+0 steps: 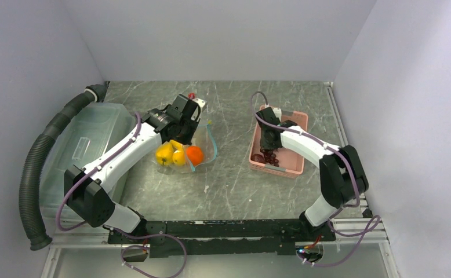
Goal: Place the food in the zip-top bag and seal the zipper
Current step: Pick up the fake fruit from the bin.
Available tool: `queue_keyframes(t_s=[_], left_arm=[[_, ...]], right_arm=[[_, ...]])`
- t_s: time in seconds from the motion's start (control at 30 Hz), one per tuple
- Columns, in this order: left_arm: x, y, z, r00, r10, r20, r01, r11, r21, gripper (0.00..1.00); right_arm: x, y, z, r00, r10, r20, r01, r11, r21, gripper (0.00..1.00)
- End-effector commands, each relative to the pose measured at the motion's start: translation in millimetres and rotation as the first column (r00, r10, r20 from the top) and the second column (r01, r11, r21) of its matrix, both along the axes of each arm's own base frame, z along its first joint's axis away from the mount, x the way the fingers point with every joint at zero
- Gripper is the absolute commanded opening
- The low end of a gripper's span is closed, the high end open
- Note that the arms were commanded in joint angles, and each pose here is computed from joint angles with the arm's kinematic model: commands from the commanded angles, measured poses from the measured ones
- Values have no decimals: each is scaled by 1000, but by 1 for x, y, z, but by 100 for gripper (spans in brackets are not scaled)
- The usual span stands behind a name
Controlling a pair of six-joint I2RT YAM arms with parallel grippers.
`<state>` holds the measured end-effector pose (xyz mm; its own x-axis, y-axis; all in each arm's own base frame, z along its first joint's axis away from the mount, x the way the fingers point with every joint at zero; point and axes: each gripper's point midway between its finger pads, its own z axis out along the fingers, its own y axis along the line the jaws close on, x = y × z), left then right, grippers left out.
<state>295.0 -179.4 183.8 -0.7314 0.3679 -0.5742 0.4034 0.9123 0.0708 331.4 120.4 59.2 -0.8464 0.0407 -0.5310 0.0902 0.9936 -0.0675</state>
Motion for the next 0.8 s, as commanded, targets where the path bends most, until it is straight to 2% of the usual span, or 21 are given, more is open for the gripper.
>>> queue_keyframes(t_s=[0.0, 0.03, 0.43, 0.77], left_arm=[[1, 0, 0, 1000, -6, 11, 6, 1000, 6, 0], [1, 0, 0, 1000, -6, 11, 5, 1000, 7, 0], [0, 0, 2, 1000, -5, 15, 5, 1000, 0, 0], [0, -1, 1, 1000, -7, 10, 7, 1000, -3, 0]], right_arm=[[3, -11, 48, 992, -37, 121, 36, 999, 12, 3], [3, -13, 55, 990, -41, 138, 40, 999, 14, 0], [-5, -31, 130, 944, -96, 317, 83, 995, 54, 0], [-13, -12, 179, 905, -53, 423, -33, 980, 194, 0]])
